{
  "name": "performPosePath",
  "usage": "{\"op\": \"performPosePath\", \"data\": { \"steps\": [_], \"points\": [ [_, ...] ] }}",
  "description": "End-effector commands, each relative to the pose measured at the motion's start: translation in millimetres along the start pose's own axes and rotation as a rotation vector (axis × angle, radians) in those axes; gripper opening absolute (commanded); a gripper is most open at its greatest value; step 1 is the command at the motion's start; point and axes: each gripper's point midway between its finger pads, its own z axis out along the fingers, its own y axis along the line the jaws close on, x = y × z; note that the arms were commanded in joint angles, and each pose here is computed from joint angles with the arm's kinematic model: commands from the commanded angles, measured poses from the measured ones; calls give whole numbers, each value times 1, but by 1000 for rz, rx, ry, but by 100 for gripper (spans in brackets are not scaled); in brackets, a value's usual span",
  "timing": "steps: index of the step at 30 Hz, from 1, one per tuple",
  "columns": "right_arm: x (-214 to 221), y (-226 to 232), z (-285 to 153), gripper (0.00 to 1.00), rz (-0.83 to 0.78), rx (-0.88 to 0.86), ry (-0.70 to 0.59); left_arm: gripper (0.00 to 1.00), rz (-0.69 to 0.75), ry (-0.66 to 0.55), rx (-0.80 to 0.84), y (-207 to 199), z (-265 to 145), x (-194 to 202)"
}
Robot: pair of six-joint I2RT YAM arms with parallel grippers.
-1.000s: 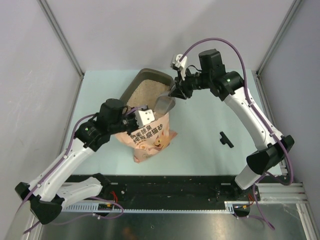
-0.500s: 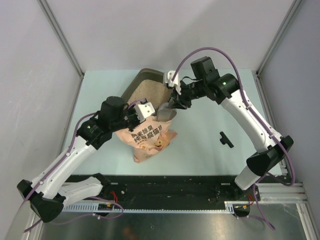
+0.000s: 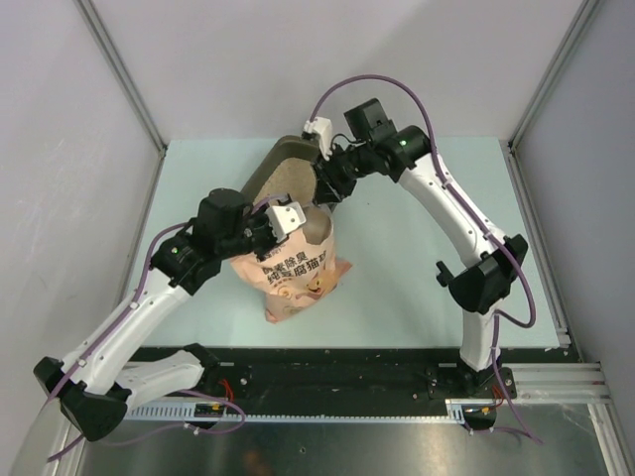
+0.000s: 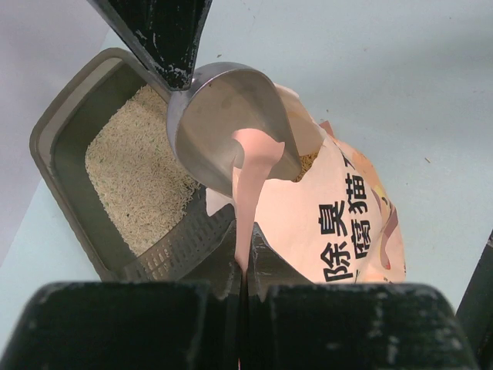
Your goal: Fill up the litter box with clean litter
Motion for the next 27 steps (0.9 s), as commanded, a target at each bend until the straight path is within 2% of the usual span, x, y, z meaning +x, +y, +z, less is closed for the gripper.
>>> {"op": "performPosePath", "data": {
  "steps": [1, 3, 4, 10, 15, 18, 21, 26, 27],
  "points": [
    [-31, -13, -21, 0, 29, 228, -51, 0, 69, -214, -48, 17, -27, -66],
    [-26, -13, -19, 0, 22, 313, -17, 0, 75, -219, -45, 18, -26, -69],
    [-20, -25, -22, 0, 18, 413, 16, 0, 77, -224, -42, 17, -27, -70],
    [15, -19, -7, 0, -29, 539, 153, 0, 56, -252, -20, 12, -27, -75],
    [36, -31, -4, 0, 25, 604, 161, 0, 54, -273, -10, 7, -31, -74],
    [56, -35, 4, 0, 53, 589, 130, 0, 46, -277, -2, 3, -30, -72],
    [83, -32, 15, 0, 30, 579, 160, 0, 44, -289, 6, 1, -31, -73],
    [129, -17, 39, 0, 184, 484, 239, 0, 43, -301, 23, -2, -30, -76],
    [129, -5, 46, 0, 203, 408, 227, 0, 41, -303, 27, -3, -29, -77]
  ]
}}
